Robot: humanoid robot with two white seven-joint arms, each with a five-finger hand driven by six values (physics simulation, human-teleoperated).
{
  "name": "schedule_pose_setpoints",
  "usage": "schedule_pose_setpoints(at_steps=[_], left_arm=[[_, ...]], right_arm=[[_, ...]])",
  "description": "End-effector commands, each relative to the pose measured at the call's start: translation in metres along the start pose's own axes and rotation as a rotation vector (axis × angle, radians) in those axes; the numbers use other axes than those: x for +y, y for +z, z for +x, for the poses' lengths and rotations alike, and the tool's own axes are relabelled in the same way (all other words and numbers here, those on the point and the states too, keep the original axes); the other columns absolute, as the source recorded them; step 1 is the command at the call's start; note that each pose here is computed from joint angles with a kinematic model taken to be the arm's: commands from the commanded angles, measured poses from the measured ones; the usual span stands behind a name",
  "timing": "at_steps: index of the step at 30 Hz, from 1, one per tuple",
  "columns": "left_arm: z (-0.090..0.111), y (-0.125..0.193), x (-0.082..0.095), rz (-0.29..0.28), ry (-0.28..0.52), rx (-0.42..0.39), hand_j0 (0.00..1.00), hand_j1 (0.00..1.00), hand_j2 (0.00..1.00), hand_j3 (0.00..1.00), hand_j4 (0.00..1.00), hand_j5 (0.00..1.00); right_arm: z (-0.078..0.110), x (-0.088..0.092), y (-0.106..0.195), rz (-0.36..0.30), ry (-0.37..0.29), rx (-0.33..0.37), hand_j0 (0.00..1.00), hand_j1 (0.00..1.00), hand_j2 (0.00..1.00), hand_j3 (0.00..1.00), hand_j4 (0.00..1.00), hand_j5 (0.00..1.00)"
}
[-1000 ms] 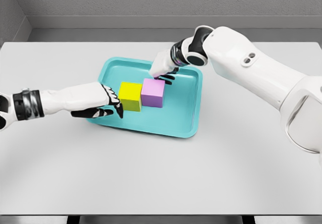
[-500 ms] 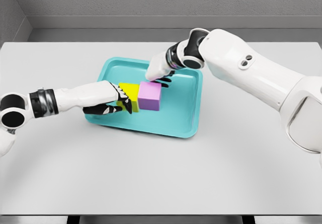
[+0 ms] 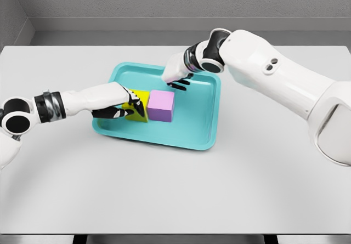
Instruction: Push two cubes
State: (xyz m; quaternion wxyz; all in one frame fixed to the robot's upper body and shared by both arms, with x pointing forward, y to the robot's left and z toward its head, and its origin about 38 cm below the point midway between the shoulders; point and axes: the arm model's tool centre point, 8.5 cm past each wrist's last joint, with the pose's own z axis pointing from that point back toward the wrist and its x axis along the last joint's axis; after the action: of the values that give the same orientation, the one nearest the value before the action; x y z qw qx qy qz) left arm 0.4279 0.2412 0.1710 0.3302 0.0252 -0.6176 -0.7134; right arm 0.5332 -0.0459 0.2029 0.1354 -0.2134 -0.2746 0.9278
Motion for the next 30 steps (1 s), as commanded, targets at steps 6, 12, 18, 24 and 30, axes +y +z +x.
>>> schedule_pose_setpoints(at_steps=[6, 12, 18, 24, 30], left_arm=[[-0.003, -0.001, -0.004, -0.020, -0.007, 0.010, 0.50, 0.50, 0.50, 0.50, 0.50, 0.50], [-0.002, -0.003, -0.004, -0.018, -0.005, 0.008, 0.50, 0.50, 0.50, 0.50, 0.50, 0.50], [-0.005, -0.007, -0.001, -0.010, 0.001, 0.009, 0.51, 0.51, 0.51, 0.51, 0.51, 0.51], [-0.001, -0.005, -0.001, -0.012, -0.010, 0.001, 0.51, 0.51, 0.51, 0.51, 0.51, 0.51], [0.010, 0.001, 0.010, 0.001, -0.047, -0.021, 0.51, 0.51, 0.51, 0.51, 0.51, 0.51]], right_arm=[[-0.015, 0.015, 0.012, 0.008, -0.016, 0.029, 0.13, 0.13, 0.13, 0.13, 0.13, 0.13], [-0.027, 0.028, 0.038, -0.005, 0.002, 0.036, 0.14, 0.14, 0.14, 0.14, 0.14, 0.14], [-0.025, 0.041, 0.049, -0.012, -0.012, 0.005, 0.15, 0.15, 0.15, 0.15, 0.15, 0.15], [-0.023, 0.048, 0.063, -0.033, -0.024, -0.024, 0.16, 0.16, 0.16, 0.16, 0.16, 0.16], [-0.031, 0.058, 0.076, -0.055, -0.094, -0.054, 0.17, 0.17, 0.17, 0.17, 0.17, 0.17]])
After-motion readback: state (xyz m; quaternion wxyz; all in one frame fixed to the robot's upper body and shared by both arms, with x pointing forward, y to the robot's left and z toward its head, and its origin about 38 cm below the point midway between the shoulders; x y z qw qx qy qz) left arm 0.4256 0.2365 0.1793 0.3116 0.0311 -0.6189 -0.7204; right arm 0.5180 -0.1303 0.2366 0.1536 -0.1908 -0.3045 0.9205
